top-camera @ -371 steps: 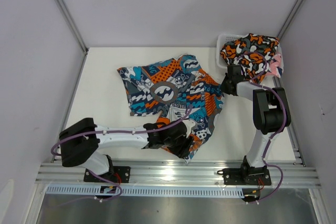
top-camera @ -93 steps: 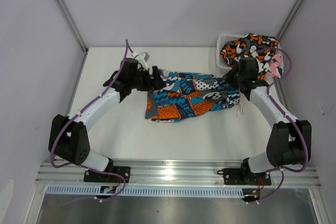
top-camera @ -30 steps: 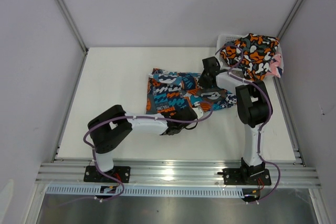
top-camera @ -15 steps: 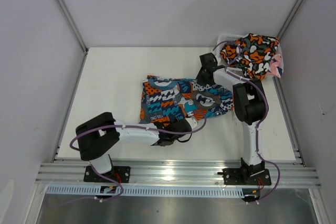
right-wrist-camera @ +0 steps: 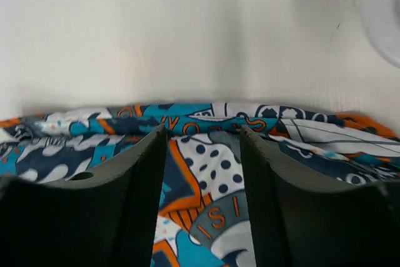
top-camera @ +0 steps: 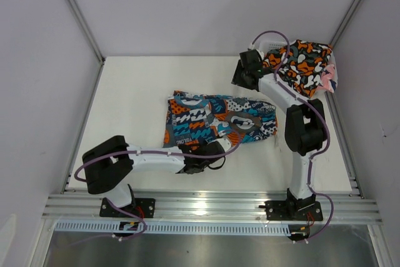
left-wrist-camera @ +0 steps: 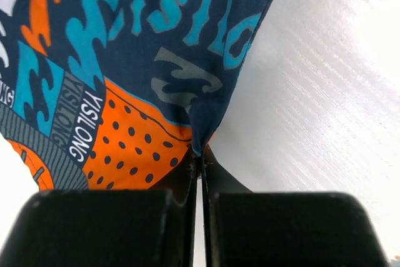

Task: Fold and stack the shorts
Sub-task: Fold the shorts

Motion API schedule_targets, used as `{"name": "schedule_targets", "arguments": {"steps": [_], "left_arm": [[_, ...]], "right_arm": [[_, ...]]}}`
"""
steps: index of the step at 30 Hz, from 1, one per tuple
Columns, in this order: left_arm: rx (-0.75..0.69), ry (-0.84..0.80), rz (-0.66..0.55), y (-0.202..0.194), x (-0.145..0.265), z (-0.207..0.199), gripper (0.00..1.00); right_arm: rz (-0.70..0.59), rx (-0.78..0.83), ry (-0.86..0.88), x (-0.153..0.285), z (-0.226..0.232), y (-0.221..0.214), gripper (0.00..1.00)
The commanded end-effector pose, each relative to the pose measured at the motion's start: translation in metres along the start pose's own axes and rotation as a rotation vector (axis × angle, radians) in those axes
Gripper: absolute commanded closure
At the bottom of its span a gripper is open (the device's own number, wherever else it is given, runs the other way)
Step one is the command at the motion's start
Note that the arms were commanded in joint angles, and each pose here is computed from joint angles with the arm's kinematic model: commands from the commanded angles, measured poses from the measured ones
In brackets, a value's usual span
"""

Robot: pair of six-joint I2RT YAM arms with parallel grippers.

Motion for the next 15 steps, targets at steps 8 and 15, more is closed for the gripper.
{"name": "schedule_targets", "arguments": {"steps": [8, 15], "left_arm": [[0.173, -0.020, -0.065, 0.013, 0.022, 0.019, 1.00], [0.168, -0.053, -0.065, 0.001, 0.023, 0.020, 1.00]], "right_arm": [[0.061, 0.422, 0.194, 0.045, -0.011, -0.015, 0.38], [0.138, 0.580, 0.186, 0.027, -0.008, -0.033, 0.33]]}}
Point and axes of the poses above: each gripper's point midway between its finger pads, its own x axis back along the fingers, its own z axis along the line the jaws close on, y = z × x, the point moved 8 cm from there along x, back along the fingers, and after that the axes turned 13 degrees about x, right-handed, at the moved point
